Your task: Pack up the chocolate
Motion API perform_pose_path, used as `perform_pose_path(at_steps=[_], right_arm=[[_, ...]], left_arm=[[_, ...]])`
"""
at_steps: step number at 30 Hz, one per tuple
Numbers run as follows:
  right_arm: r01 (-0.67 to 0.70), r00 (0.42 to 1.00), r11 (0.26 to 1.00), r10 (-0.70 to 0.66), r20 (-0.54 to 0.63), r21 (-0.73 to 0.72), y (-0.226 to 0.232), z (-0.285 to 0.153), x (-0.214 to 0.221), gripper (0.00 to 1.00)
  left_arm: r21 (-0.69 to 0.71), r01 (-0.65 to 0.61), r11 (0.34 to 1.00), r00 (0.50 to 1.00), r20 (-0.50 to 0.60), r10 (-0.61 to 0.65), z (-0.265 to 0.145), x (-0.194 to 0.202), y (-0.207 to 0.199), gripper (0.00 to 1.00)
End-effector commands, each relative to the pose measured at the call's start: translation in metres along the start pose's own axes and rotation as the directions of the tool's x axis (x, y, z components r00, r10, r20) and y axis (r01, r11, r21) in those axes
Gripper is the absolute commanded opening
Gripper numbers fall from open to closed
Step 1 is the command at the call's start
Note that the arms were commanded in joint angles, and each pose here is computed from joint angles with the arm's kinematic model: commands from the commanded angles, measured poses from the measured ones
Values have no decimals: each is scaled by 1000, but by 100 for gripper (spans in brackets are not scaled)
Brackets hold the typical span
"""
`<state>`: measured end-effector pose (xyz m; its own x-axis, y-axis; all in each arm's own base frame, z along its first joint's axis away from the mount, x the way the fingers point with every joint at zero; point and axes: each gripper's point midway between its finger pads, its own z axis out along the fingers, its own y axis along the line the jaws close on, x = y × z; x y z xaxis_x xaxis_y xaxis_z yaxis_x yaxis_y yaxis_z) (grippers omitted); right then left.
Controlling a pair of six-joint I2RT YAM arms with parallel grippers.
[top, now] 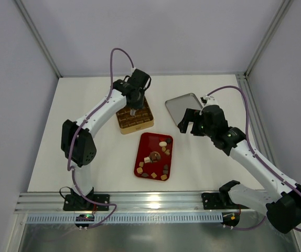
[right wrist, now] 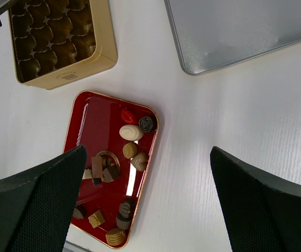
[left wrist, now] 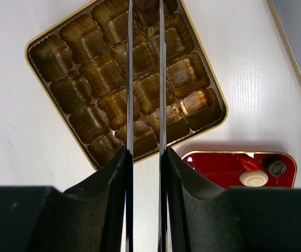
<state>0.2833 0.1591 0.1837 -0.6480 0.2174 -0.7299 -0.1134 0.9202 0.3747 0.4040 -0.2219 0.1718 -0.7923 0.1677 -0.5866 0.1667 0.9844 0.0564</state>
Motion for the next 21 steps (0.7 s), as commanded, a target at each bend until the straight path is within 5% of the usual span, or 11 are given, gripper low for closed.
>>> perform_pose_path(at_steps=[1, 21], right_arm=[[2, 999, 1000, 0, 42, -30, 8, -6, -12, 100], [-5, 999, 1000, 6, 48, -29, 9, -7, -14, 100]], left_arm=[[-1, 17, 1000, 995, 96, -16, -8, -30, 2, 31], [40, 19, 999, 993, 114, -24, -26, -35, 0, 39]])
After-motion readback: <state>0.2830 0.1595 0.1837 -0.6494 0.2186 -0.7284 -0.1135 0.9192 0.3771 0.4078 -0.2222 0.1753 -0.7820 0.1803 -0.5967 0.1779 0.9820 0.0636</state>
